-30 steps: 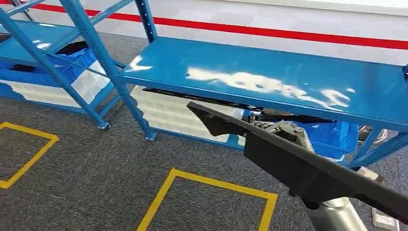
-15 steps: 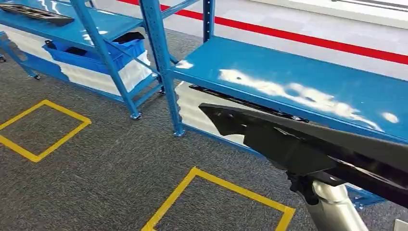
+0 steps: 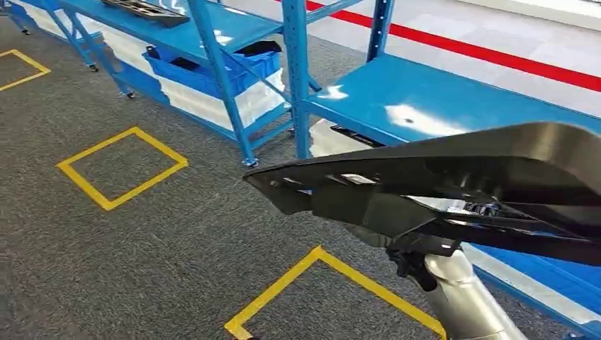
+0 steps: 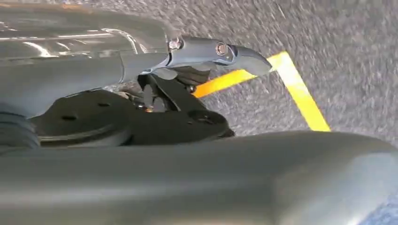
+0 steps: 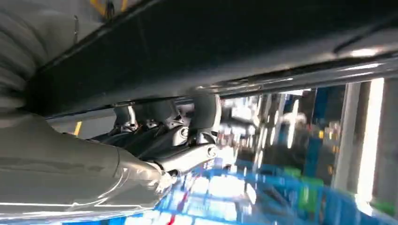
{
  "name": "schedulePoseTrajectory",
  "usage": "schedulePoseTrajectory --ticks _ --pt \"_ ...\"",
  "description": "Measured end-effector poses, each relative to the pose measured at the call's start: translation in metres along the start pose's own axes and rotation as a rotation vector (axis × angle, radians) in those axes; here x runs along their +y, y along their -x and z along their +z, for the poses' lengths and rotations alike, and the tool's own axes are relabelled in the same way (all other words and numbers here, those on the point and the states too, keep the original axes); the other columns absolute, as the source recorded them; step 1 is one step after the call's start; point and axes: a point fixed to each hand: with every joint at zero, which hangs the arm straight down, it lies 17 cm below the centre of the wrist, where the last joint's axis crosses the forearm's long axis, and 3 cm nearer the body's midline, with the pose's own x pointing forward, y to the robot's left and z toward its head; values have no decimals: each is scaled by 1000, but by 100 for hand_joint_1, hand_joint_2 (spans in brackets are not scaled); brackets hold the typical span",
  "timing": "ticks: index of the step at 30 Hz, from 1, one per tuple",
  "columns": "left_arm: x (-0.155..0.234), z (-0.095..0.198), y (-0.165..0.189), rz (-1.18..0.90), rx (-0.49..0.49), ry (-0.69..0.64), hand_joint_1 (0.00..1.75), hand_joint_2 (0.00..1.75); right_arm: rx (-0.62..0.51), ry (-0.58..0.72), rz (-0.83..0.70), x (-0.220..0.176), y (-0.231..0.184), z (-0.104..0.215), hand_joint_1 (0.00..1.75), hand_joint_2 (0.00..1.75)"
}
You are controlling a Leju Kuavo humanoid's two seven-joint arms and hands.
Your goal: Take the parts from the cabinet and place them on the table.
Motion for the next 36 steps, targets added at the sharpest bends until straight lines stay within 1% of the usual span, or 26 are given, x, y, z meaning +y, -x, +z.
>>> schedulePoseTrajectory --ticks 4,8,10,14,20,22,23,25,36 --pt "-1 -3 -8 -2 -15 3 0 175 -23 -71 -48 22 -3 -12 175 175" --pt "2 -1 -5 -3 -11 -2 0 175 -35 -131 -88 45 -3 -23 175 175" --pt "1 -4 -11 -4 -20 -1 0 175 -42 -153 -103 52 -4 -26 175 175" --pt "-1 -6 -16 -4 -28 2 0 175 -28 -191 -146 68 1 -25 175 175" --pt "-1 -8 -21 -2 -39 2 0 175 -36 -254 -181 92 -2 -27 175 175" --pt "1 -7 -18 -1 -35 -1 0 175 -48 -275 -182 97 -6 -32 175 175" --pt "5 -7 -20 -5 -37 -7 0 175 -57 -282 -182 99 -8 -35 175 175" --pt "3 -8 -24 -4 -45 -3 0 175 -64 -292 -187 103 -10 -37 175 175" --pt "8 -10 -32 1 -62 -13 0 175 -49 -313 -205 109 -4 -43 175 175"
